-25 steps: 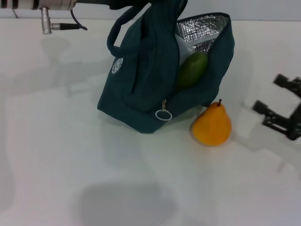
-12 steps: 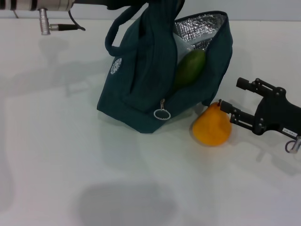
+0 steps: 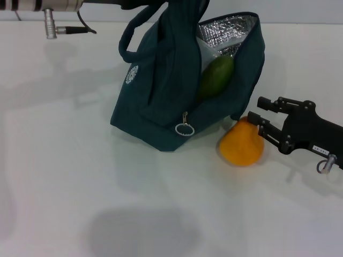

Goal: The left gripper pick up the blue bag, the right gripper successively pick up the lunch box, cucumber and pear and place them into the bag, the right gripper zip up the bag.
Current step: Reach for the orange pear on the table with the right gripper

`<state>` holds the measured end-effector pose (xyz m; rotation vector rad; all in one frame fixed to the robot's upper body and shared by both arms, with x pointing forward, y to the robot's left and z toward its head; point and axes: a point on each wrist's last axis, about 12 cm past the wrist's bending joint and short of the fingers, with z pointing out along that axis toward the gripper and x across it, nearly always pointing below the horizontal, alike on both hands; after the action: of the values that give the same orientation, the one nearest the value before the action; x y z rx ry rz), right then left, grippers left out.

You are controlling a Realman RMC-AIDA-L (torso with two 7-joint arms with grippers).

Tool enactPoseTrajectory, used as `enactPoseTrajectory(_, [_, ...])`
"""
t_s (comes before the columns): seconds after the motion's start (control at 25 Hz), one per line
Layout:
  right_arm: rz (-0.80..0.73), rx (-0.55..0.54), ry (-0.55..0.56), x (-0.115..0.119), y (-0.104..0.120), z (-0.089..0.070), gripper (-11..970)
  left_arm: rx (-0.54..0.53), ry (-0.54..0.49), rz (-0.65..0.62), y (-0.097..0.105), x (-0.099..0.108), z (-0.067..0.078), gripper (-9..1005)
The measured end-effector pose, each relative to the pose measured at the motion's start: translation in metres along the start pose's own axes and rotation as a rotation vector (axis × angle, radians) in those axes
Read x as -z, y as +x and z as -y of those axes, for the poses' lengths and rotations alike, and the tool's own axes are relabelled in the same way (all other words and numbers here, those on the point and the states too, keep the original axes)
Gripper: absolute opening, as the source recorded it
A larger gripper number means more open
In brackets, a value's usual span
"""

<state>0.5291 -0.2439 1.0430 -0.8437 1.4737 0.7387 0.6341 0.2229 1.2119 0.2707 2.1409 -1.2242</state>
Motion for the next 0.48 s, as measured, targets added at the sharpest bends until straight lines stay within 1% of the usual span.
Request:
enactPoseTrajectory(0.12, [0.000,0.001,-0.001,-0.0004,-0.0001,0.0000,521,-0.001,0.000,0.000,-0.0001,-0.0001,0.0001,72])
enactPoseTrajectory(0.2, [0.000,0.002,-0.003,-0.0011,-0.0005,0.0001,290,-0.001,0.001,0.000,-0.0003,-0.0002,0.0003,72])
enactPoseTrajectory(0.48, [-0.025,-0.008,-0.013,-0.0101,0.0006,0.0000,171,-0.005,0.001,0.000,-0.0004,-0.0003,0.0005,72])
